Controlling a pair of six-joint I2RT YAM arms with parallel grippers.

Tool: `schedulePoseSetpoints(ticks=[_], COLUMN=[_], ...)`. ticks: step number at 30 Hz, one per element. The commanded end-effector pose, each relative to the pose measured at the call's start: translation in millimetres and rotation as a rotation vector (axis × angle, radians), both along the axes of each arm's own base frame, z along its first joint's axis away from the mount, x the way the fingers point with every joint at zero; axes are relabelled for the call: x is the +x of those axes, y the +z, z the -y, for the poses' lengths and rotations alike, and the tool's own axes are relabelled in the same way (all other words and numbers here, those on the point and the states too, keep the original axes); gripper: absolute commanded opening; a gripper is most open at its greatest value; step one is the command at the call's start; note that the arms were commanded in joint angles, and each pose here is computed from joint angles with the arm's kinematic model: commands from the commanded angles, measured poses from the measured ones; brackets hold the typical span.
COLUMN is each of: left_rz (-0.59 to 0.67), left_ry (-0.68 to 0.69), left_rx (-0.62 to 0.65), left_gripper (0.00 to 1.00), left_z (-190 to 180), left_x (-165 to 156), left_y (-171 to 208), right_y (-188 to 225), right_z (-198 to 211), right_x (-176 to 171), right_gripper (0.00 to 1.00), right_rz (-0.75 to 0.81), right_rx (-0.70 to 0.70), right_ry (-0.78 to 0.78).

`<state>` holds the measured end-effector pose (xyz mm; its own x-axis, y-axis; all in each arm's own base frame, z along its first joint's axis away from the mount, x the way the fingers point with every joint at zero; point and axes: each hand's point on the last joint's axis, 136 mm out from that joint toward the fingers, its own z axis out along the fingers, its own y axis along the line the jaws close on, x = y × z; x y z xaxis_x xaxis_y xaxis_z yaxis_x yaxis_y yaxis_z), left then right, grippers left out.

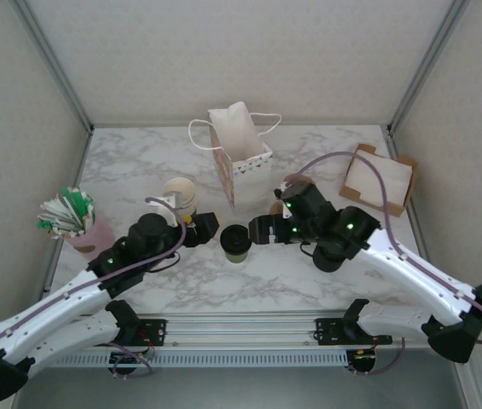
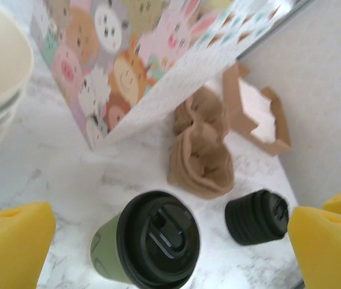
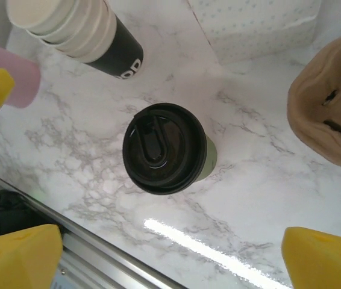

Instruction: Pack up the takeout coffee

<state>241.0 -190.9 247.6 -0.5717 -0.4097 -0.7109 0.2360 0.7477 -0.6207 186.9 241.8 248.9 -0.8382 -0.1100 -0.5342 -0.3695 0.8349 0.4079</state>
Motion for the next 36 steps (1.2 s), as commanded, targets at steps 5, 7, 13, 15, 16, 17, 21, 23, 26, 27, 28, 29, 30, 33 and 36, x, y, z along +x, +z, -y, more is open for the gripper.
schedulePoseSetpoints(ticks=[5, 7, 13, 15, 16, 17, 21, 23, 26, 27, 28, 29, 30, 33, 36], left_rz=[0.137, 0.154, 0.144, 0.125, 0.115, 0.104, 0.05, 0.02, 0.005, 0.008, 0.01, 0.015, 0.021, 0.02, 0.011], left_ry=[0.112, 0.131, 0.166, 0.162, 0.158, 0.148, 0.116, 0.13, 0.15, 0.148, 0.145, 0.14, 0.135, 0.135, 0.155], left_rx=[-0.023, -0.027, -0.003, 0.012, 0.018, 0.026, 0.084, 0.142, 0.186, 0.182, 0.177, 0.176, 0.176, 0.221, 0.262], left_gripper=[1.0, 1.0, 1.0, 1.0, 1.0, 1.0, 1.0, 1.0, 1.0, 1.0, 1.0, 1.0, 1.0, 1.0, 1.0], left_z=[-40, -46, -45, -39, -37, -33, -20, -20, -20, -18, -15, -11, -7, 6, 17], left_x=[-9, -11, -1, 4, 6, 8, 16, 23, 35, 41, 46, 52, 58, 77, 99], left_y=[56, 61, 53, 46, 42, 38, 20, 12, 15, 21, 26, 33, 42, 62, 76], right_y=[12, 12, 5, 2, 0, -1, -14, -20, -25, -26, -26, -26, -28, -27, -23], right_z=[45, 59, 66, 61, 60, 59, 60, 62, 64, 65, 65, 66, 67, 64, 71], right_x=[-12, -10, -6, -3, -2, 1, 19, 28, 40, 43, 46, 48, 51, 54, 63], right_gripper=[0.99, 0.99, 0.99, 0.99, 0.99, 0.99, 0.99, 0.99, 0.99, 0.99, 0.99, 0.99, 0.99, 0.99, 0.98], right_rz=[0.013, -0.003, 0.006, 0.012, 0.014, 0.016, 0.055, 0.061, 0.057, 0.054, 0.054, 0.052, 0.045, 0.029, 0.018], right_rx=[-0.171, -0.227, -0.27, -0.257, -0.259, -0.264, -0.334, -0.361, -0.378, -0.38, -0.377, -0.373, -0.368, -0.328, -0.308], right_ry=[-0.017, -0.078, -0.1, -0.085, -0.084, -0.084, -0.098, -0.117, -0.153, -0.165, -0.173, -0.182, -0.191, -0.194, -0.231])
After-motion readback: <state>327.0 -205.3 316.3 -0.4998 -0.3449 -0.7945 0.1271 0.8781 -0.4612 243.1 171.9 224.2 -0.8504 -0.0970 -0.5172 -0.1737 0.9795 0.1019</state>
